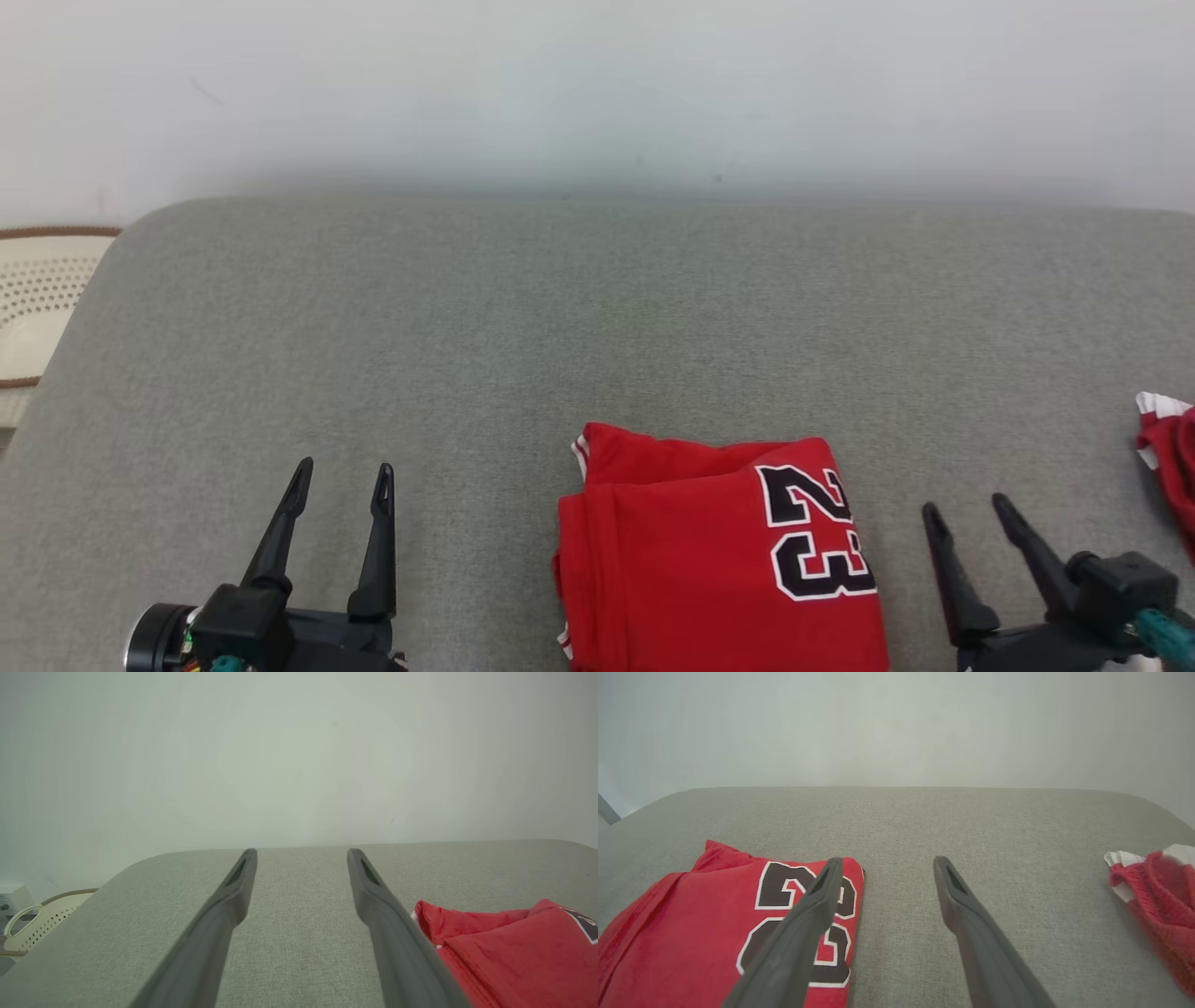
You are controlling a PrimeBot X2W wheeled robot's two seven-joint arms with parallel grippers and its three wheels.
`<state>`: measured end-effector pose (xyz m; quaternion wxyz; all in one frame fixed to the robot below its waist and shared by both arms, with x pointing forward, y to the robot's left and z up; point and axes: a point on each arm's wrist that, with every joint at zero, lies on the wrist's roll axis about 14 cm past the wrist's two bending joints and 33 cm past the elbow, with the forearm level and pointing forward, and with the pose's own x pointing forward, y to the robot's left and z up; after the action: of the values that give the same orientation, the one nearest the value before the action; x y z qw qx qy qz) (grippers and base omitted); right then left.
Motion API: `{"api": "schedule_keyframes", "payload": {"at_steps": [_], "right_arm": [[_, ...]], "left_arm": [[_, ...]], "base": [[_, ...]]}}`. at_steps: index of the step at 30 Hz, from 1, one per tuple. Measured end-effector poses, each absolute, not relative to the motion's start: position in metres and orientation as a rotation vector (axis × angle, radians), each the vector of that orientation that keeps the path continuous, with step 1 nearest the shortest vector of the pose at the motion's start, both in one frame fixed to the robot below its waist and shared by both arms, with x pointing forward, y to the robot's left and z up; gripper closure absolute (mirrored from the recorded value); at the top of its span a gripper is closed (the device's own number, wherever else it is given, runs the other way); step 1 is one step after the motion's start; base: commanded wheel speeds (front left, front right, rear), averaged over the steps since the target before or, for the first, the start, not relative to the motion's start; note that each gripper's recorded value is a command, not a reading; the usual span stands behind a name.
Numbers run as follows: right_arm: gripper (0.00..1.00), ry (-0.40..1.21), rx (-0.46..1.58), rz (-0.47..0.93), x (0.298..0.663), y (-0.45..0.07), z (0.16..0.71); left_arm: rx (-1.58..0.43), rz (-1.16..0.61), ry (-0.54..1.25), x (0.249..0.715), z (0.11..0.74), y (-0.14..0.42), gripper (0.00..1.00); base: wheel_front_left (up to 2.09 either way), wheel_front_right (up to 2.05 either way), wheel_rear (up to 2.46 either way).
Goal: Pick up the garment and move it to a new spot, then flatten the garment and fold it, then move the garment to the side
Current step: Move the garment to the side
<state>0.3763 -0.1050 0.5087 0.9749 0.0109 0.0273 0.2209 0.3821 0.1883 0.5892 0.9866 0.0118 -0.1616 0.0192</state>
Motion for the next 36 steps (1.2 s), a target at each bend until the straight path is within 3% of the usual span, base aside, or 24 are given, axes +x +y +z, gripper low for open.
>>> {"api": "schedule_keyframes", "payload": {"at_steps": [17,18,19,20,28,36], "right_arm": [[0.00,0.360,0.055,0.630,0.394,-0.048,0.415],[0.20,0.383,0.049,0.639,0.394,-0.046,0.409],[0.69,0.389,0.053,0.644,0.395,-0.044,0.407],[1.00,0.393,0.056,0.644,0.398,-0.044,0.406],[1.00,0.381,0.064,0.634,0.404,-0.048,0.406],[1.00,0.309,-0.014,0.537,0.407,-0.093,0.421]], "left_arm": [[0.023,0.135,-0.283,0.383,0.576,0.215,0.00],[0.023,0.138,-0.280,0.384,0.576,0.216,0.00],[0.024,0.141,-0.278,0.384,0.575,0.217,0.00],[0.025,0.144,-0.277,0.384,0.575,0.218,0.00],[0.024,0.148,-0.286,0.388,0.577,0.218,0.00],[0.017,0.079,-0.314,0.405,0.583,0.197,0.00]], "base": [[0.00,0.00,0.00],[0.00,0.00,0.00],[0.00,0.00,0.00],[0.00,0.00,0.00],[0.00,0.00,0.00],[0.00,0.00,0.00]]}}
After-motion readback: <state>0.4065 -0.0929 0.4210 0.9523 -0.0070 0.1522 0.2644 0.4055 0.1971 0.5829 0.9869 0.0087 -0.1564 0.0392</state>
